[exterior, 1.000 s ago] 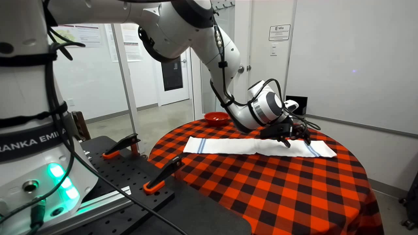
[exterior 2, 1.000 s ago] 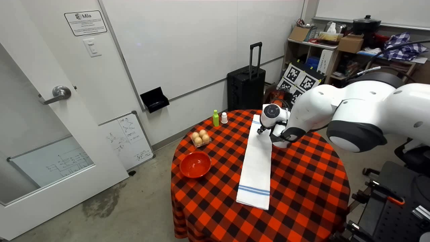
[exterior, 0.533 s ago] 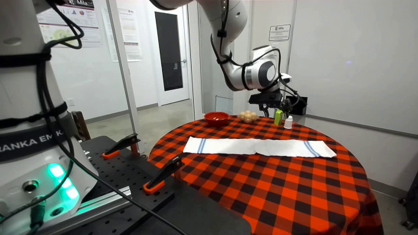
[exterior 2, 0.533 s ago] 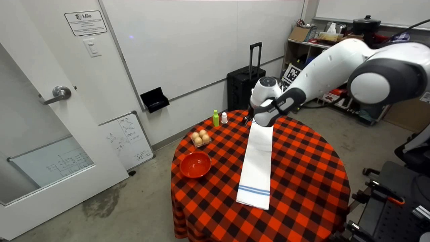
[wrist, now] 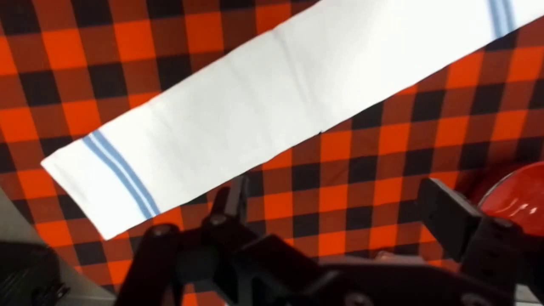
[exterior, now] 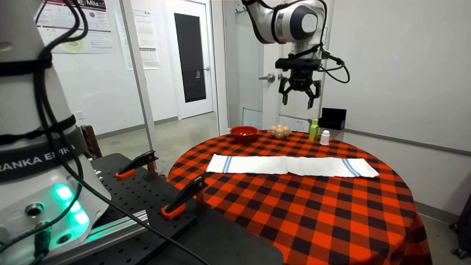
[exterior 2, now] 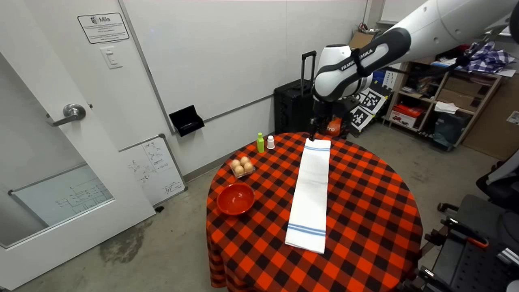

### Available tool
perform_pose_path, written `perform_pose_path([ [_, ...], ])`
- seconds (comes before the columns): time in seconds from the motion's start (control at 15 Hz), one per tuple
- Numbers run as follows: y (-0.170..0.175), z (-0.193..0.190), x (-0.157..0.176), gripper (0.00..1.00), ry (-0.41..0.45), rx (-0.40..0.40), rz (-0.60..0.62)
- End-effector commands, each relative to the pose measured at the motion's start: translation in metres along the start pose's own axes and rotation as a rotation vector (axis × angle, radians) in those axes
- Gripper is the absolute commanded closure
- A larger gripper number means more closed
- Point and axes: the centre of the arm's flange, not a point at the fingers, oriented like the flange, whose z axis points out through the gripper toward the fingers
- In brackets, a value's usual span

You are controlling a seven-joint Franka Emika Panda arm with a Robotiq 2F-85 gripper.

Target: Move the towel to the left, then straighten it

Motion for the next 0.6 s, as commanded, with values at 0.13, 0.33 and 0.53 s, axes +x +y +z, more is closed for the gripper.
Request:
perform_pose_path([
  [0.13, -0.024, -0.04, -0.036, 0.0, -0.138, 0.108, -0.038],
  [0.33, -0.037, -0.066, -0.058, 0.0, -0.184, 0.141, -0.056],
  [0.53, -0.038, -0.062, -0.063, 0.0, -0.196, 0.145, -0.056],
])
